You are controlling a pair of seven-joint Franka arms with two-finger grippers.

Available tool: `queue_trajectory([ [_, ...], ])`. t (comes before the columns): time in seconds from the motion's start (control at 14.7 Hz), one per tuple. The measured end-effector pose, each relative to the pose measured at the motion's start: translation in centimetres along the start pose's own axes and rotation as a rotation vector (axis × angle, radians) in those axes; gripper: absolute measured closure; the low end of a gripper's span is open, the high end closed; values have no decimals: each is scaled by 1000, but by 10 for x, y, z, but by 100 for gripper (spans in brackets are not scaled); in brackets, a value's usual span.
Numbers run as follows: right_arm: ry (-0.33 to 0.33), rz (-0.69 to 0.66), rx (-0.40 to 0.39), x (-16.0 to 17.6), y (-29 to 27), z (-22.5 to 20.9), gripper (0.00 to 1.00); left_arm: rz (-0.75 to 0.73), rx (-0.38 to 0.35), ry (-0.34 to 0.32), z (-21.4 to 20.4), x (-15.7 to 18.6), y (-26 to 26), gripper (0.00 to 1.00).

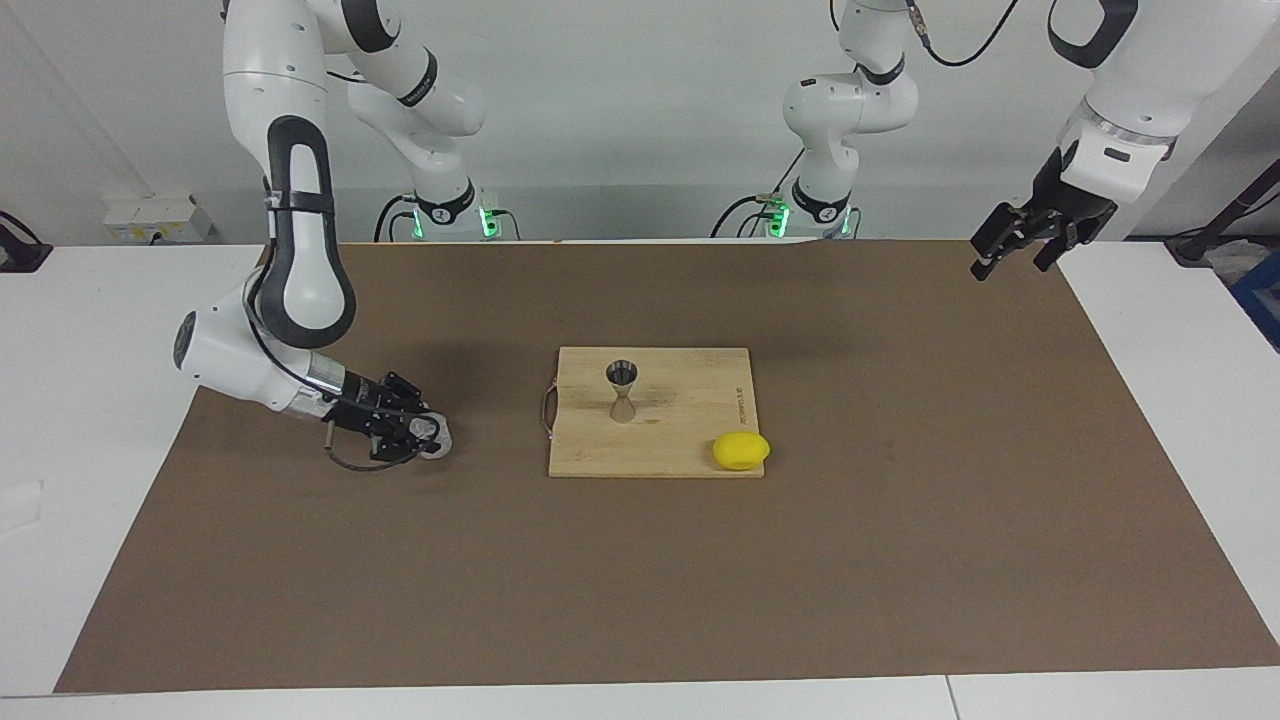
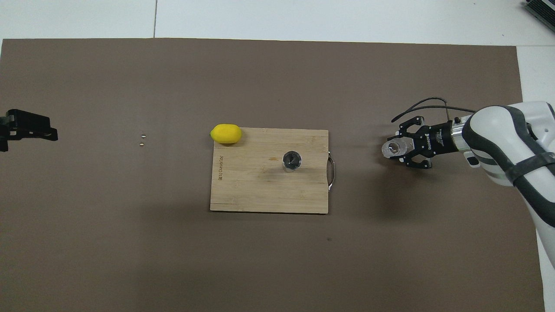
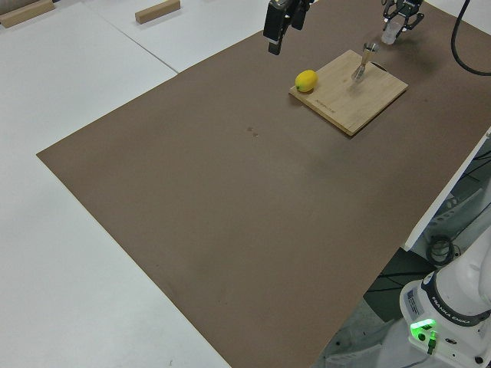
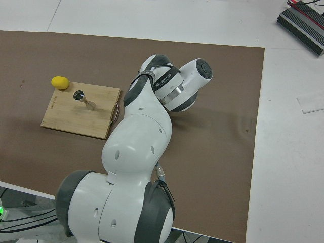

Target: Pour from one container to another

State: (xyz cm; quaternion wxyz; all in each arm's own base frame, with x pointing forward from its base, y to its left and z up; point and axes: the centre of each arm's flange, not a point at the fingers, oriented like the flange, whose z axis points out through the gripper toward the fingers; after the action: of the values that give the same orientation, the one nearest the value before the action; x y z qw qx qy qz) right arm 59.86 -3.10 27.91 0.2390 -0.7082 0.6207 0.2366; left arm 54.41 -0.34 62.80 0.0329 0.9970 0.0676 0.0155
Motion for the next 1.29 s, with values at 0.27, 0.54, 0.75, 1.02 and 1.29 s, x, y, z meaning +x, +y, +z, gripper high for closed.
queue_trajectory([
  [0.27, -6, 24, -4, 8, 8, 5, 32, -1, 0, 0, 0, 0, 0, 0],
  [0.54, 4, 18, 7, 8, 11, 1, 3, -1, 0, 1, 0, 0, -1, 0],
  [0.75, 21, -10, 43, -8, 8, -22, 1, -5, 0, 2, 0, 1, -3, 0],
  [1.02, 112, -106, 67, -38, 8, -66, 1, -5, 0, 2, 0, 1, -3, 0],
  [1.29, 257, -298, 15, -73, 12, -93, 1, -6, 0, 3, 0, 1, -3, 0],
])
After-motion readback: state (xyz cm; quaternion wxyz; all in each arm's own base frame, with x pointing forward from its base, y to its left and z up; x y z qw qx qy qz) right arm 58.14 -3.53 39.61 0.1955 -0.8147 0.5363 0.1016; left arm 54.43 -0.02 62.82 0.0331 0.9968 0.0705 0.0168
